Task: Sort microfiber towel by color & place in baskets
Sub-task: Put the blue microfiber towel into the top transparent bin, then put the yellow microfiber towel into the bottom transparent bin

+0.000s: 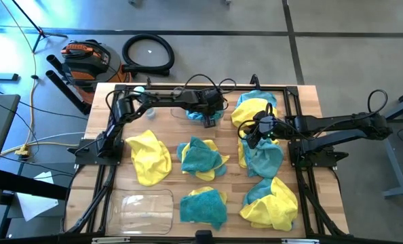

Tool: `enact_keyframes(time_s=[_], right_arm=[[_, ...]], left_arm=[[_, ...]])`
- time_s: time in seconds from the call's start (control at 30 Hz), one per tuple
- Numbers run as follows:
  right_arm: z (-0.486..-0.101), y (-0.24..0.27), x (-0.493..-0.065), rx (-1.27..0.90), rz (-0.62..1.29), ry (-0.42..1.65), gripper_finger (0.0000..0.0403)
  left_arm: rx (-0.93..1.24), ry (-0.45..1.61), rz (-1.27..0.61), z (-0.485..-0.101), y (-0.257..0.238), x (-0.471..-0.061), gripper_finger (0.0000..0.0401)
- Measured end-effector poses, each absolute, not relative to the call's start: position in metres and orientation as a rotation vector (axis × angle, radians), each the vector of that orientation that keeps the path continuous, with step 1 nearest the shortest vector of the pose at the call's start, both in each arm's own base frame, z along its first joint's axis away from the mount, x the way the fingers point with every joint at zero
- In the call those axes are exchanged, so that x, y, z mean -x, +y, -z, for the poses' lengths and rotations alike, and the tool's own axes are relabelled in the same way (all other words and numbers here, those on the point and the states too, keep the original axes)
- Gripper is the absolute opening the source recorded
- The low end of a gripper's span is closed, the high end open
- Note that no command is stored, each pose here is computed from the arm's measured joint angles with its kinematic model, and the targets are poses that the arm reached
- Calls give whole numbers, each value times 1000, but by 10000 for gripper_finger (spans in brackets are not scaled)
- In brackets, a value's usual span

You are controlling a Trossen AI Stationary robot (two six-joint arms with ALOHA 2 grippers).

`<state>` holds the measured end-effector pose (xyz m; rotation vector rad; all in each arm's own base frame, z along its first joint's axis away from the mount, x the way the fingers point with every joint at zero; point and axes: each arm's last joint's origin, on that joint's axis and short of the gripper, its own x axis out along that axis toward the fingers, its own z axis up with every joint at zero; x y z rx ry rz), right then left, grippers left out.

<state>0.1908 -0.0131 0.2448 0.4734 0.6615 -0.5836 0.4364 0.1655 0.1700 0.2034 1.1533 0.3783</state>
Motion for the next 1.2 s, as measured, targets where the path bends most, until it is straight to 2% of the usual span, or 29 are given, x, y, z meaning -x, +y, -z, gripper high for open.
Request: enact_keyframes(time_s=[0.23, 0.63, 0.93, 1.2], right_arm=[[-245, -14, -191, -459, 611, 650, 158], [-245, -14, -190, -458, 619, 647, 158], [-245, -14, -191, -460, 618, 644, 158], [-245, -14, -191, -458, 618, 646, 158]], left_arm=[[-153, 1122, -411, -176, 171, -434, 13], [-143, 1100, -404, -195, 168, -429, 106], [-180, 1113, -385, -249, 150, -404, 113], [-143, 1081, -317, -305, 98, -376, 113]])
